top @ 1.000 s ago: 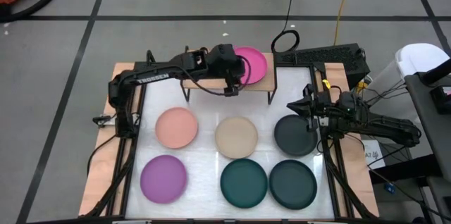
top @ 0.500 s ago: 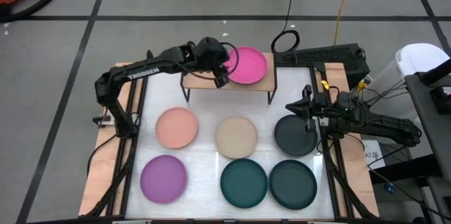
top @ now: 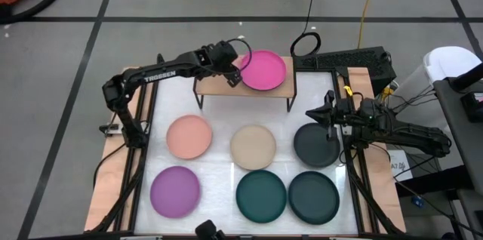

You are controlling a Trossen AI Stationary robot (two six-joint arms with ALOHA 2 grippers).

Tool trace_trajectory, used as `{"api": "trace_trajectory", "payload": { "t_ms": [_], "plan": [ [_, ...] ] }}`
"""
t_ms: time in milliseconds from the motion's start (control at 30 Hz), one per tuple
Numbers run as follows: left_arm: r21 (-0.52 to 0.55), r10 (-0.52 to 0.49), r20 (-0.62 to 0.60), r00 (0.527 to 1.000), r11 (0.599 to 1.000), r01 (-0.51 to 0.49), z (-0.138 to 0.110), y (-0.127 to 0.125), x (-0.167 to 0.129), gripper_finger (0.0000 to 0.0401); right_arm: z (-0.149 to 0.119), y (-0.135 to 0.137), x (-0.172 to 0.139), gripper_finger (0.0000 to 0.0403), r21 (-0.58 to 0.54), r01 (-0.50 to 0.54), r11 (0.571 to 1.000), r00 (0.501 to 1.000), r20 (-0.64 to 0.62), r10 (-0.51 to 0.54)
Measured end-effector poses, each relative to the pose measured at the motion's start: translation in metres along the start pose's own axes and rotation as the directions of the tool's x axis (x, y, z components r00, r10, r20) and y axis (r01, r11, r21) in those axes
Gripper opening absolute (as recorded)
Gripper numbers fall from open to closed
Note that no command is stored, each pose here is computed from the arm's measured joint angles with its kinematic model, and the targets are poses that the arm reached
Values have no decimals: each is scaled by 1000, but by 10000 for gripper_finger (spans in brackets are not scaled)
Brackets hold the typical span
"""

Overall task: Place and stack plates onto a shelf
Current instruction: Stack the pink plate on top of the black plate on the shelf

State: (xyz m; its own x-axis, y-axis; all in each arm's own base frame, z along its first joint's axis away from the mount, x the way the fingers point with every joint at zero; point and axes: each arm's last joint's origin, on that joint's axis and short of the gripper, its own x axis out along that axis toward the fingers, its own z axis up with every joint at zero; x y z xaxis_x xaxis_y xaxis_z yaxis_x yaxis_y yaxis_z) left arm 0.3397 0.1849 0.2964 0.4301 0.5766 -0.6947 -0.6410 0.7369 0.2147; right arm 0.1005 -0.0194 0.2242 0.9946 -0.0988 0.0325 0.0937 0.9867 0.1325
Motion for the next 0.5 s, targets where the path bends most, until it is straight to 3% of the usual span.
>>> {"api": "trace_trajectory", "payload": {
  "t_ms": [200,500],
  "plan": [
    [18,-9,-31,999,1000,10,-4,-6,13,161,-1,0,0,20,1,2,1000,1000,-7,-2],
    [45,-65,51,997,997,62,3,-19,13,161,-1,0,0,20,-3,2,1000,1000,-7,-2]
  ]
}}
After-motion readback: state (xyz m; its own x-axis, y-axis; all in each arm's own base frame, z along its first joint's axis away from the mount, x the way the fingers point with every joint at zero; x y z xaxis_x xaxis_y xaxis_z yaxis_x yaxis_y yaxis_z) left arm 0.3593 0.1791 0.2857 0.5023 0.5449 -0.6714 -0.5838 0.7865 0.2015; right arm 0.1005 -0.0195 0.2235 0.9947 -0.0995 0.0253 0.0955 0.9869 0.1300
